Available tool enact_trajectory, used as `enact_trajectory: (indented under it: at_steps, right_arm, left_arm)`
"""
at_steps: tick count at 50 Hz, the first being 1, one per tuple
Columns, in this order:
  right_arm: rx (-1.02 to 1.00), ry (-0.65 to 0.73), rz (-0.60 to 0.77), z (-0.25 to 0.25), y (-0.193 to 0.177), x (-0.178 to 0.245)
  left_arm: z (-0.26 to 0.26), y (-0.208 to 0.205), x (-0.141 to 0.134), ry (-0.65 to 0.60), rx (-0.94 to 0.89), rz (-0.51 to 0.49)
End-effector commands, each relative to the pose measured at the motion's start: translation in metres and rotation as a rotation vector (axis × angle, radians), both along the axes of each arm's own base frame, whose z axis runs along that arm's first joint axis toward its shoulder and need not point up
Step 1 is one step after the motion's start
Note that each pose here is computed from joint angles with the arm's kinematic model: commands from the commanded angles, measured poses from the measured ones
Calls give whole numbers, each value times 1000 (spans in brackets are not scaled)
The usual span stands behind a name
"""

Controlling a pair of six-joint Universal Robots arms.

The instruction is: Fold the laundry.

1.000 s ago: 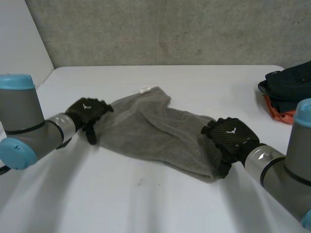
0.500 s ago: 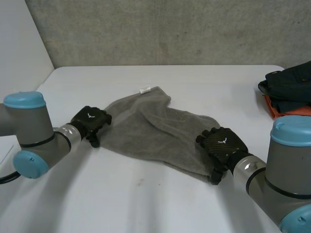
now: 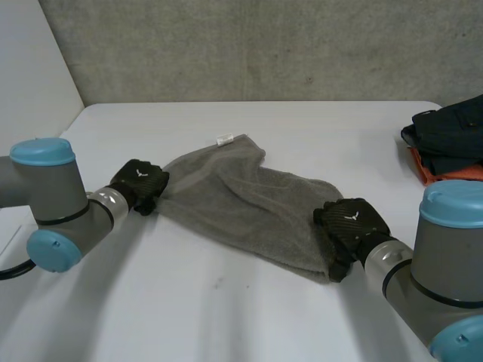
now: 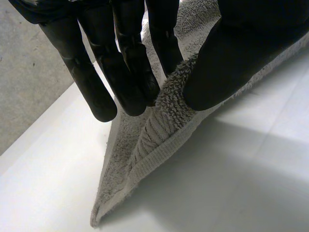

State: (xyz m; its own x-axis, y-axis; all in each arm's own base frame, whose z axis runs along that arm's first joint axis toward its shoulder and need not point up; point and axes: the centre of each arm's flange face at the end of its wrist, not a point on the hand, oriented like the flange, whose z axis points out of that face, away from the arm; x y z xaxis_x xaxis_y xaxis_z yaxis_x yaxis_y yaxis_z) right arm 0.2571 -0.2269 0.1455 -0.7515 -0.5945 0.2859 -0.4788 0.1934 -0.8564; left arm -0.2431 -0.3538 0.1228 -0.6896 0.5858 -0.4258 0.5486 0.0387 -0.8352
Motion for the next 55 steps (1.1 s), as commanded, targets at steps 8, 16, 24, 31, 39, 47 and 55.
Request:
enact_trajectory:
  at_steps: [8,16,24,31,39,47,55]
  right_arm:
    - [-12,2,23,-5,-12,14]
    - [-366,61,53,90,-19,7]
    - [-686,80,-32,200,-47,-10]
    - [-645,68,89,204,-73,13]
    - [-478,114,254,123,-116,43]
    - [-428,202,221,87,-123,53]
    - [-249,21,-12,105,-98,18]
  left_arm:
    - [76,38,2,83,-86,25]
    - [154,77,9,225,-225,31]
    - [233,124,23,452,-379,29]
    - [236,140,26,539,-348,20]
    - [165,122,15,469,-114,52]
    - [93,93,-5,375,99,85]
    - [88,84,3,327,71,155]
